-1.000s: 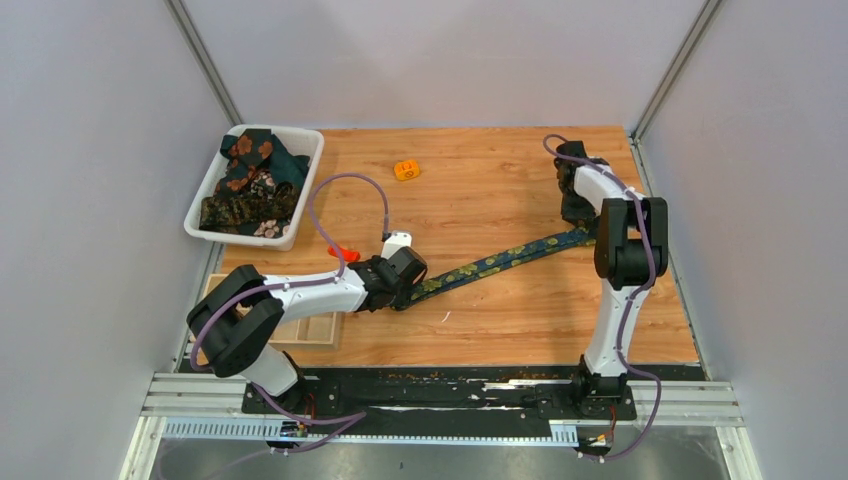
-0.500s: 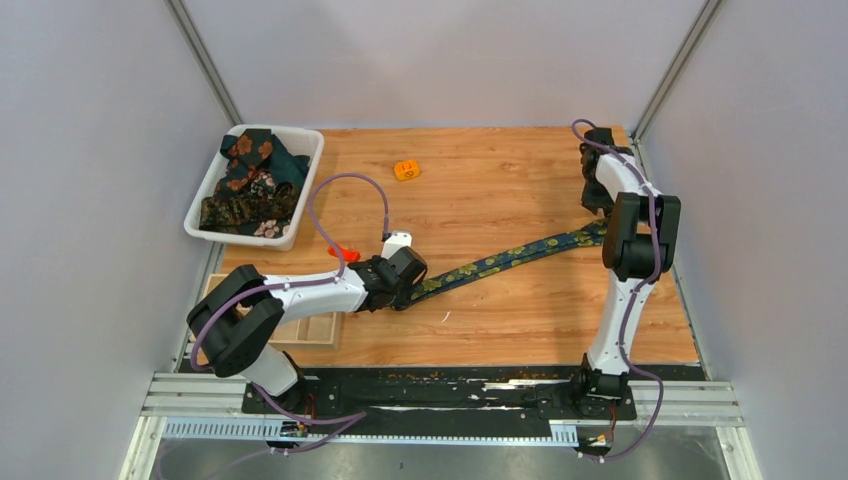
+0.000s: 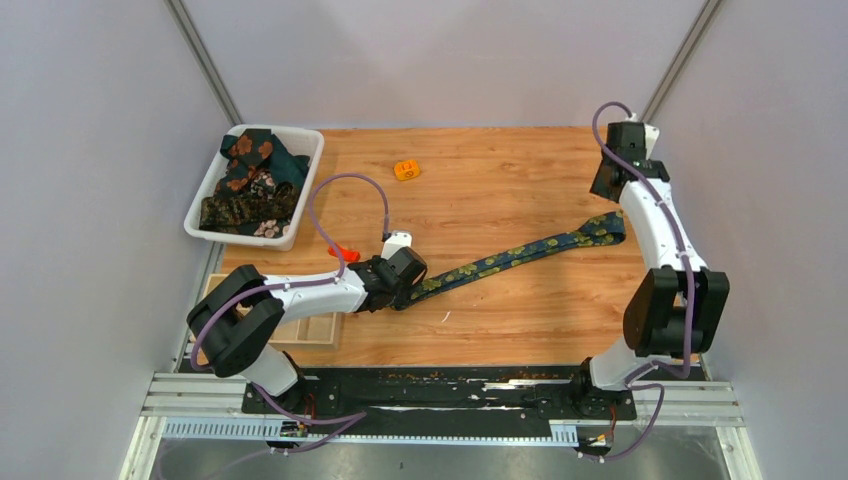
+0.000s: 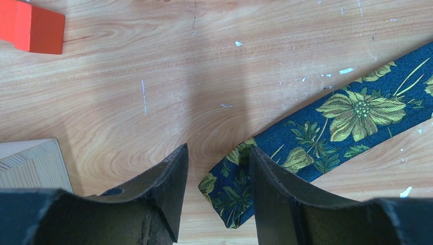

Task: Roll the ties
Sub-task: Flatten out the tie at the center of the board.

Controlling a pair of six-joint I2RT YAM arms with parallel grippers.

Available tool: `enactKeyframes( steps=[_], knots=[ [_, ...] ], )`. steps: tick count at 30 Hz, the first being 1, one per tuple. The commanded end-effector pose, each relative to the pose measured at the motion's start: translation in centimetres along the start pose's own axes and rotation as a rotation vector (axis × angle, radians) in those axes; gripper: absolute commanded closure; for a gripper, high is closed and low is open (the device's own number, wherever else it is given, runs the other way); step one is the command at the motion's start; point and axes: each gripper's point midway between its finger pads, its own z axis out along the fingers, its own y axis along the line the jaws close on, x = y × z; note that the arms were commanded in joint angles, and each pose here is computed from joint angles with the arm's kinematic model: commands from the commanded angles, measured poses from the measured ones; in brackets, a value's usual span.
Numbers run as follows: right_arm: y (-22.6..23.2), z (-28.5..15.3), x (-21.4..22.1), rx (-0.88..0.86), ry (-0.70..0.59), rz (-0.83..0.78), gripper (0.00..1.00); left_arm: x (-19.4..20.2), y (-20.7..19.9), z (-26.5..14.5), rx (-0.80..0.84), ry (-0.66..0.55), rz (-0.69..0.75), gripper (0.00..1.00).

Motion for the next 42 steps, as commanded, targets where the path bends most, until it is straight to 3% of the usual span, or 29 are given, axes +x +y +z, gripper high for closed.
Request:
enactKeyframes(
  steps=[1,4,8,15,32,37,42],
  knots=[
    [4.8,1.7,6.8,-0.172,0.137,-0.039,0.57,1.4,1.5,0.4,-0.058,0.044,0.051,0.46],
    [5.5,3.6,10.3,-0.182,0.242,-0.053,0.57,1.5,1.5,0.4,-0.057,0.045,0.055,0.46],
    [6.8,5.9,11.8,-0.199,0.284,-0.043,0.58,1.5,1.6,0.4,-0.055,0.041,0.054,0.46],
    [5.7,9.2,10.7,-0.113,0.281,0.003,0.58,1.6,1.7,0.5,-0.054,0.035,0.057,0.46],
    [2.1,12.3,5.5,-0.017,0.214,0.152,0.58,1.7,1.7,0.5,-0.072,0.010,0.082,0.47],
    [2.8,10.8,5.3,-0.051,0.201,0.165,0.57,1.7,1.7,0.5,-0.075,0.006,0.084,0.47],
    [3.0,7.3,5.8,-0.062,0.144,0.169,0.45,1.7,1.6,0.5,-0.085,-0.003,0.093,0.48]
  ],
)
